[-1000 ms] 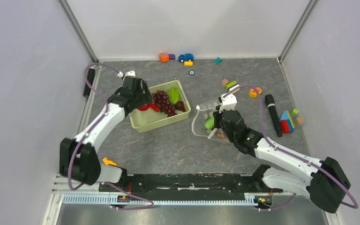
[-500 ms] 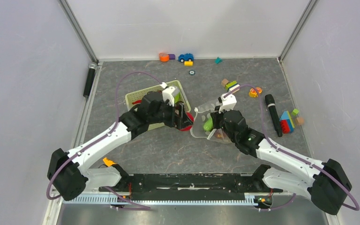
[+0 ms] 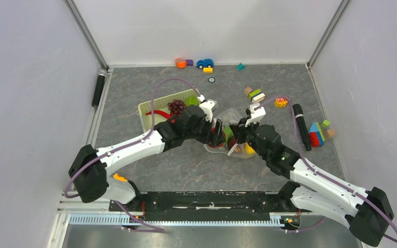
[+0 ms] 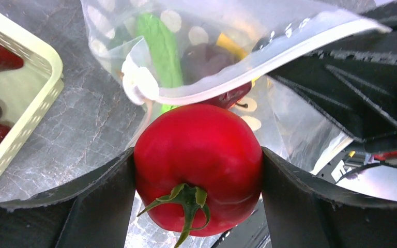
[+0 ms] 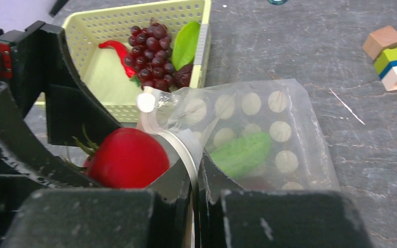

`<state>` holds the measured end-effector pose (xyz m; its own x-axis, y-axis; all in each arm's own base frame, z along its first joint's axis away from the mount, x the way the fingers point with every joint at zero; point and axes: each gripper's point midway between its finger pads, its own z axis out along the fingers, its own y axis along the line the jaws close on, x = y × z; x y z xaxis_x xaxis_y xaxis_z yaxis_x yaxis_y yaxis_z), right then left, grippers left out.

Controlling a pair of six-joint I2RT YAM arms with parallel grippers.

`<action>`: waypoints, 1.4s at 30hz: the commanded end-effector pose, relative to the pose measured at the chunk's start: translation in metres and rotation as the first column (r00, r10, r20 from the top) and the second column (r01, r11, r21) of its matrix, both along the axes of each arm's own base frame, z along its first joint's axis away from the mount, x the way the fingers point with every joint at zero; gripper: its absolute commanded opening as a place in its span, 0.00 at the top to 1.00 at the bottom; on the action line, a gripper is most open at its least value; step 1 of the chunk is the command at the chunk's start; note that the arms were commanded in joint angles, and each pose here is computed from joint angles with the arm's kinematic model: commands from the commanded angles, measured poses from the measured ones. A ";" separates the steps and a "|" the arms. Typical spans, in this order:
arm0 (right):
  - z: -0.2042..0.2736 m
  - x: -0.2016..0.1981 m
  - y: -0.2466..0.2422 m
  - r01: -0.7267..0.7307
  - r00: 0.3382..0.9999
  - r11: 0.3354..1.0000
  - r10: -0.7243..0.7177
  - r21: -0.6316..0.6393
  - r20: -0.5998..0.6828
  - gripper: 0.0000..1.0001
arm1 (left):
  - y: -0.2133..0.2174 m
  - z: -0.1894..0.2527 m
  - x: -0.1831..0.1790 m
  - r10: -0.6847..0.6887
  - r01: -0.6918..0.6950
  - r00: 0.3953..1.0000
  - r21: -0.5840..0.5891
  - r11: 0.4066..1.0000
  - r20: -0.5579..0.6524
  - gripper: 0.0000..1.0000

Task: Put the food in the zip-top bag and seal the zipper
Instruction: Place the fake fruit in the zipper food storage bag, then adjust the zipper food storage bag at the center of the board.

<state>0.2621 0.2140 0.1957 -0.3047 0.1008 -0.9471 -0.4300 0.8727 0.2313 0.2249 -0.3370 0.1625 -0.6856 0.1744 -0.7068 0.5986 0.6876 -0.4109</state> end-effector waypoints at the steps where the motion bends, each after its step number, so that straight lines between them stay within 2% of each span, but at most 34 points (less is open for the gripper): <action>1: 0.024 -0.009 0.015 -0.088 0.995 0.991 0.083 0.098 0.054 0.92 | -0.016 0.034 0.025 0.131 -0.124 0.985 -0.065 0.990 0.112 0.60; 5: 0.027 -0.013 0.019 -0.115 0.992 0.985 0.107 0.131 0.062 0.91 | -0.026 0.032 0.020 0.113 -0.105 0.989 -0.074 0.992 0.099 0.52; 7: 0.028 -0.013 0.019 -0.113 0.993 0.984 0.106 0.137 0.059 0.92 | -0.029 0.030 0.017 0.101 -0.095 0.990 -0.070 0.993 0.095 0.44; 11: 0.028 -0.013 0.018 -0.110 0.993 0.984 0.102 0.144 0.059 0.91 | -0.028 0.024 0.014 0.101 -0.098 0.991 -0.045 0.994 0.086 0.20; 12: 0.027 -0.013 0.018 -0.108 0.993 0.984 0.100 0.143 0.056 0.91 | -0.028 0.024 0.013 0.099 -0.096 0.991 -0.041 0.995 0.086 0.07; 13: 0.028 -0.014 0.017 -0.108 0.993 0.984 0.100 0.143 0.058 0.91 | -0.027 0.023 0.013 0.099 -0.096 0.992 -0.039 0.995 0.085 0.01; 22: 0.027 -0.011 0.013 -0.082 0.995 0.988 0.074 0.134 0.060 0.91 | -0.016 0.039 -0.006 0.058 -0.053 0.994 -0.055 0.997 0.091 0.00; 26: 0.027 -0.009 0.011 -0.068 0.996 0.989 0.060 0.130 0.061 0.92 | 0.018 0.037 -0.005 0.170 -0.169 0.978 -0.021 0.985 0.116 0.00; 31: 0.028 -0.009 0.010 -0.066 0.996 0.990 0.057 0.127 0.067 0.91 | 0.059 0.026 0.002 0.333 -0.339 0.931 0.012 0.941 0.148 0.00; 36: 0.029 -0.009 0.010 -0.067 0.996 0.989 0.059 0.129 0.067 0.91 | 0.057 0.011 0.007 0.360 -0.368 0.923 0.045 0.929 0.136 0.00; 39: 0.028 -0.009 0.009 -0.063 0.996 0.990 0.054 0.127 0.067 0.91 | 0.042 -0.002 0.006 0.314 -0.322 0.944 0.079 0.943 0.102 0.10; 42: 0.029 -0.010 0.009 -0.066 0.996 0.990 0.059 0.127 0.065 0.92 | 0.037 -0.017 0.010 0.314 -0.323 0.946 0.123 0.938 0.087 0.30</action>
<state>0.2502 0.2245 0.2050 -0.3032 0.1601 -0.9394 -0.4951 0.8158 0.2988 0.2279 -0.2878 0.1500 -0.6550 0.0667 -0.7527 0.3876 0.8847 -0.2589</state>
